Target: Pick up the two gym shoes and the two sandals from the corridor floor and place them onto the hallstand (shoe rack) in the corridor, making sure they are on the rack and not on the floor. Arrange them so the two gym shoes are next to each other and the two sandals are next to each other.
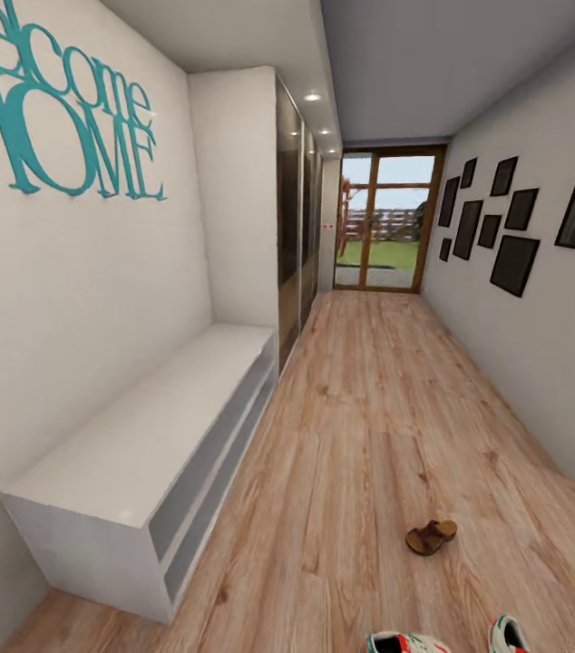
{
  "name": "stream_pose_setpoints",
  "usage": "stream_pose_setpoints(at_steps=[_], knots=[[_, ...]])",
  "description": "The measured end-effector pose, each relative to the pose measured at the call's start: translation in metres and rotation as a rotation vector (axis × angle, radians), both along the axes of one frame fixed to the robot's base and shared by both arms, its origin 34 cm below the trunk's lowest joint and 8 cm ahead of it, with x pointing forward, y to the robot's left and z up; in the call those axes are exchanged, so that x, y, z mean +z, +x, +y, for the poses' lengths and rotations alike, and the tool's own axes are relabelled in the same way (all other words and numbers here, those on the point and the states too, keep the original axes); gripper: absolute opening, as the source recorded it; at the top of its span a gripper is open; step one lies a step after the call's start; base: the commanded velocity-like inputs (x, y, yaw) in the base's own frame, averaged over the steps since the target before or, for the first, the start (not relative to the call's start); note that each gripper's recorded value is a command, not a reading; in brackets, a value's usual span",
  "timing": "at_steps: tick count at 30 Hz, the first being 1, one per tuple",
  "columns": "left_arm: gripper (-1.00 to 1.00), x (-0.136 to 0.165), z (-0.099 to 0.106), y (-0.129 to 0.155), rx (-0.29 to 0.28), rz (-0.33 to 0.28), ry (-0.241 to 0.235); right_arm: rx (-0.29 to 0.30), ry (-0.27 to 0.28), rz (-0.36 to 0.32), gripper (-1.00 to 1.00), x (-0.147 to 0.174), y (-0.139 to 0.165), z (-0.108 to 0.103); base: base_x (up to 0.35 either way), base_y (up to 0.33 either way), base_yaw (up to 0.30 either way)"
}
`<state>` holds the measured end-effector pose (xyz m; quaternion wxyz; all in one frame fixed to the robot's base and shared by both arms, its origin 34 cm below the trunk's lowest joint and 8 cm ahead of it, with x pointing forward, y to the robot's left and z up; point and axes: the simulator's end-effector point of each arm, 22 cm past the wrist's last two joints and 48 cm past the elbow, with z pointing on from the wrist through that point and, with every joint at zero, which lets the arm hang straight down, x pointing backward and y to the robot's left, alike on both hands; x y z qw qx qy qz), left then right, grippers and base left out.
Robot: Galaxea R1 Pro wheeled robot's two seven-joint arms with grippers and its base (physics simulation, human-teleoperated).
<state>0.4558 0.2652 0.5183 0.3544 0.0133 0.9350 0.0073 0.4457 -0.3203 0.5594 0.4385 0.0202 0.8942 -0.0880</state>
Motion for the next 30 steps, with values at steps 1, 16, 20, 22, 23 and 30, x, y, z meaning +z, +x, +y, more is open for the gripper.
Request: stream_pose_setpoints(at_steps=[1, 16, 20, 22, 23, 30], knots=[[1.0, 0.0, 0.0, 0.0, 0.0, 0.0, 0.0, 0.0, 0.0, 0.0, 1.0, 0.0, 0.0, 0.0, 0.336, 0.0, -0.3], [1.0, -0.0001, 0.0008, 0.0002, -0.001, 0.0, 0.002, 0.001, 0.0, 0.001, 1.0, -0.0003, 0.0002, 0.0005, 0.25, 0.0, -0.3], [1.0, -0.0002, 0.0008, 0.0002, -0.001, 0.0, 0.002, 0.001, 0.001, 0.001, 1.0, -0.0004, 0.0002, 0.001, 0.029, 0.0, -0.3], [1.0, -0.0002, 0.0008, 0.0002, -0.001, 0.0, 0.002, 0.002, 0.001, 0.001, 1.0, -0.0004, 0.0002, 0.001, 0.008, 0.0, -0.3], [1.0, -0.0002, 0.0008, 0.0002, -0.001, 0.0, 0.002, 0.001, 0.001, 0.001, 1.0, -0.0004, 0.0002, 0.001, 0.005, 0.0, -0.3], [1.0, -0.0001, 0.0009, 0.0004, 0.0, -0.001, 0.002, 0.002, 0.001, 0.001, 1.0, -0.0004, 0.0002, 0.0013, 0.002, 0.0, -0.3]])
